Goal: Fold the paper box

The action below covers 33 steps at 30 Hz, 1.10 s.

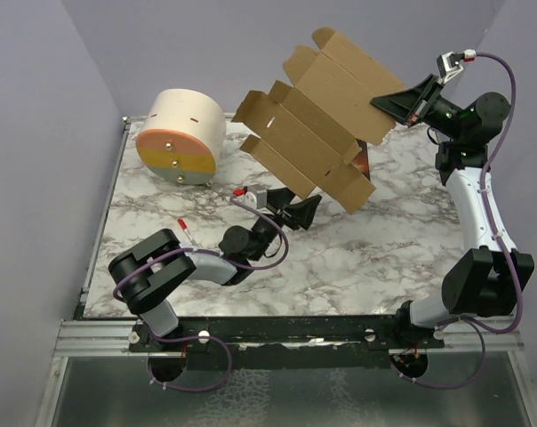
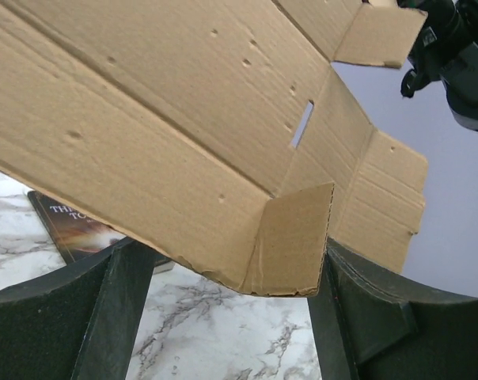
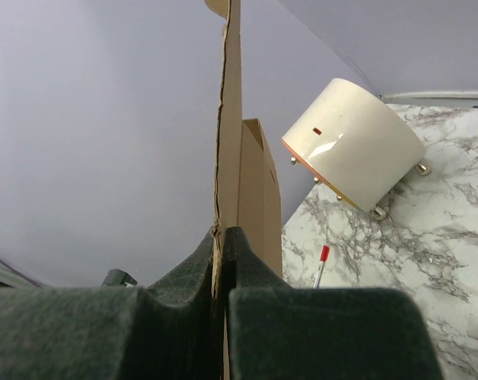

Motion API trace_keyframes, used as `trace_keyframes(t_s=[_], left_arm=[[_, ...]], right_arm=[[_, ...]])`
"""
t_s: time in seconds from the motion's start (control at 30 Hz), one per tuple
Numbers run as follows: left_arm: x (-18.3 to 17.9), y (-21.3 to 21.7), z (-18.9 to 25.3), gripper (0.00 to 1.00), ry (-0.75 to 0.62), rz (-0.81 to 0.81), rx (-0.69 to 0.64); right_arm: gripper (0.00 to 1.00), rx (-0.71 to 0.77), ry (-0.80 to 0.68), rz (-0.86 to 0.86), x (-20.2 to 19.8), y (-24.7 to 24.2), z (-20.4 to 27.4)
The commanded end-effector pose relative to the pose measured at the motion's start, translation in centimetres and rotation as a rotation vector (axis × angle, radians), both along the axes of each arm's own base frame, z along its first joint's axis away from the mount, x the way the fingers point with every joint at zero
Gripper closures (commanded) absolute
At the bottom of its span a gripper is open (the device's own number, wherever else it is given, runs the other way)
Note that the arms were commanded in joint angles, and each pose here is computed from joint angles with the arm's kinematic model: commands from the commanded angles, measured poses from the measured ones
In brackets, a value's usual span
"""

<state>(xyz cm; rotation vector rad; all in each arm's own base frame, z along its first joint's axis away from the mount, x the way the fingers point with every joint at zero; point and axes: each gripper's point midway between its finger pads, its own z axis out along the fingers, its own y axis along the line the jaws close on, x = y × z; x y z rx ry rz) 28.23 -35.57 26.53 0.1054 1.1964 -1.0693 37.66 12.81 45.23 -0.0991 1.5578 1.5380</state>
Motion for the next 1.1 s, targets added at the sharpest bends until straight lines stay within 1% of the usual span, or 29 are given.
trace_keyframes(t_s=[0.0,0.33,0.53,0.8,0.83,0.9,0.93,1.07], left_arm=[[-0.7,3.9,5.9,0.27,-0.059,0.006,-0.305],[-0.3,4.3,6.0,0.31,-0.005,-0.061,-0.376],[0.0,4.5,6.3,0.35,0.031,-0.104,-0.432],[-0.5,4.5,7.2,0.37,0.050,-0.175,-0.481],[-0.7,4.5,7.3,0.39,0.052,-0.185,-0.487],[-0.8,4.5,7.4,0.47,0.062,-0.203,-0.500],[-0.8,4.6,7.4,0.50,0.070,-0.209,-0.508],[-0.8,4.6,7.4,0.51,0.091,-0.229,-0.529]], right_arm=[[0.99,-0.008,-0.041,-0.015,-0.5,-0.2,0.5],[0.99,-0.011,-0.042,-0.014,-0.6,-0.2,0.4],[0.99,-0.011,-0.040,-0.013,-0.6,-0.2,0.2],[0.99,-0.012,-0.038,-0.016,-0.5,-0.2,0.0],[0.99,-0.013,-0.038,-0.017,-0.4,-0.2,0.0],[0.99,-0.013,-0.040,-0.017,-0.5,-0.2,0.0],[0.99,-0.013,-0.039,-0.017,-0.4,-0.2,-0.1],[0.99,-0.014,-0.041,-0.019,-0.4,-0.3,-0.1]])
